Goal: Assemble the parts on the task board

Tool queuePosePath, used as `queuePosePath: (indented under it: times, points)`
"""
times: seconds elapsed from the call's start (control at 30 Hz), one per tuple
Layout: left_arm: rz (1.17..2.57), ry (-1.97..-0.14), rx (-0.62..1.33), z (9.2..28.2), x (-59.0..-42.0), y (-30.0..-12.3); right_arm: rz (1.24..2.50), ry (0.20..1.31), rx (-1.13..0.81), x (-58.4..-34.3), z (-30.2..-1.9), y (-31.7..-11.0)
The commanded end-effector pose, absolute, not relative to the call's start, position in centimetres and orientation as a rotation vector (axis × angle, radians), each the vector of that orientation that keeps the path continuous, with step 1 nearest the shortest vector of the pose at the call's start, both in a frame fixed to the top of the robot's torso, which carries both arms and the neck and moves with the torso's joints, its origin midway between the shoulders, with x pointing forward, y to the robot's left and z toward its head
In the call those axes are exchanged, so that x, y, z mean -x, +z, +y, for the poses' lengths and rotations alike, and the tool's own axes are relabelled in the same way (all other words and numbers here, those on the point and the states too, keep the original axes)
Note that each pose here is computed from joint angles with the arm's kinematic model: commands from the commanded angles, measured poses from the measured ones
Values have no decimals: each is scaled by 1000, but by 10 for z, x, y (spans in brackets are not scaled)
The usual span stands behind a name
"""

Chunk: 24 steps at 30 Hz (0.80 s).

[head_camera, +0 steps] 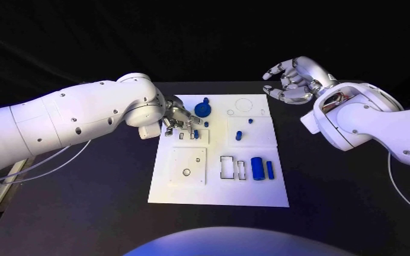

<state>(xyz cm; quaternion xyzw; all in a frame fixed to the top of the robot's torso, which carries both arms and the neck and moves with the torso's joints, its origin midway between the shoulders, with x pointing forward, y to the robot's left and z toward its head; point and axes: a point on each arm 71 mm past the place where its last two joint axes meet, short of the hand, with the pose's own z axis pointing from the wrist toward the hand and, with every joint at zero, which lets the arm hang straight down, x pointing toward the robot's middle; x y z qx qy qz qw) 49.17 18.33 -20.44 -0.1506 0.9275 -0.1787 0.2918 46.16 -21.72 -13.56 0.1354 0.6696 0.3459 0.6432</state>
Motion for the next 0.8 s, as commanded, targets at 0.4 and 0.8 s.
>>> queuePosePath:
  times: [0.4, 0.8]
  points:
    - [2529, -461, 366, 178, -493, -210, 1542, 784, -302, -462, -217, -137]
    - [2530, -462, 357, 172, -494, -211, 1545, 783, -304, -463, -217, -137]
